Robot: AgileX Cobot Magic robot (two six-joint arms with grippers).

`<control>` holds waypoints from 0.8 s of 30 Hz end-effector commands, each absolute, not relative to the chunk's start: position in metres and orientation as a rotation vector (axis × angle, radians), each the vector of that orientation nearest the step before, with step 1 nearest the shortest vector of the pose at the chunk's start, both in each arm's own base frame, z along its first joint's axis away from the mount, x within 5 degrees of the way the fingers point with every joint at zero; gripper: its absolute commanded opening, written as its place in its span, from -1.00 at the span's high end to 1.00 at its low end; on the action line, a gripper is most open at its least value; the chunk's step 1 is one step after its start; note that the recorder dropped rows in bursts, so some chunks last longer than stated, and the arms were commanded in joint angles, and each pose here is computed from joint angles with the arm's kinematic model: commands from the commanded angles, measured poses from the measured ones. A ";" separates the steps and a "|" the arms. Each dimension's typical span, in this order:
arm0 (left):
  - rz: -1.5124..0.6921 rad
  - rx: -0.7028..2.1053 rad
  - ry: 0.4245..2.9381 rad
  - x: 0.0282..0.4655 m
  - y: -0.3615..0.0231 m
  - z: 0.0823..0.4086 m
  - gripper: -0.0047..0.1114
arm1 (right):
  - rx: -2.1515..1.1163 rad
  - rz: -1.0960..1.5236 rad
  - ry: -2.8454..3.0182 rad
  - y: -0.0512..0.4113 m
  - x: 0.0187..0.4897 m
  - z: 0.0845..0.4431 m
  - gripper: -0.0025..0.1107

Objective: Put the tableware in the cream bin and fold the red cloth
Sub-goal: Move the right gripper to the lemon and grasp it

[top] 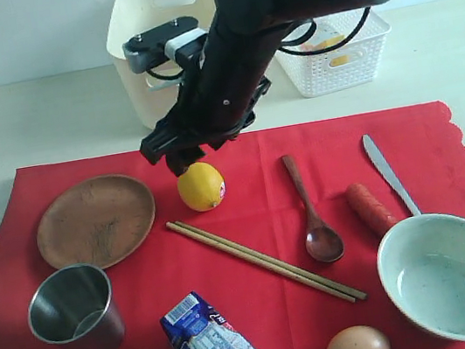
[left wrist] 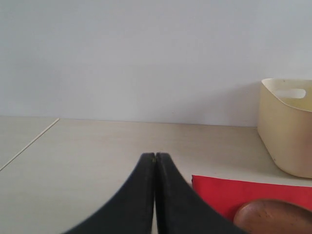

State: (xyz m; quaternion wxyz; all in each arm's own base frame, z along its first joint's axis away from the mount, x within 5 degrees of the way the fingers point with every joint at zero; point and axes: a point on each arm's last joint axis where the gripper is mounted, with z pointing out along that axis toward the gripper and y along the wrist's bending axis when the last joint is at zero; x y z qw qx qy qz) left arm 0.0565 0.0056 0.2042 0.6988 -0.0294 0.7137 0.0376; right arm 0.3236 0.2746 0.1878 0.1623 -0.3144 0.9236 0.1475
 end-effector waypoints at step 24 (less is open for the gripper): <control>0.089 -0.064 1.586 0.056 0.006 0.204 0.87 | -0.942 0.304 2.679 0.280 0.335 0.123 0.27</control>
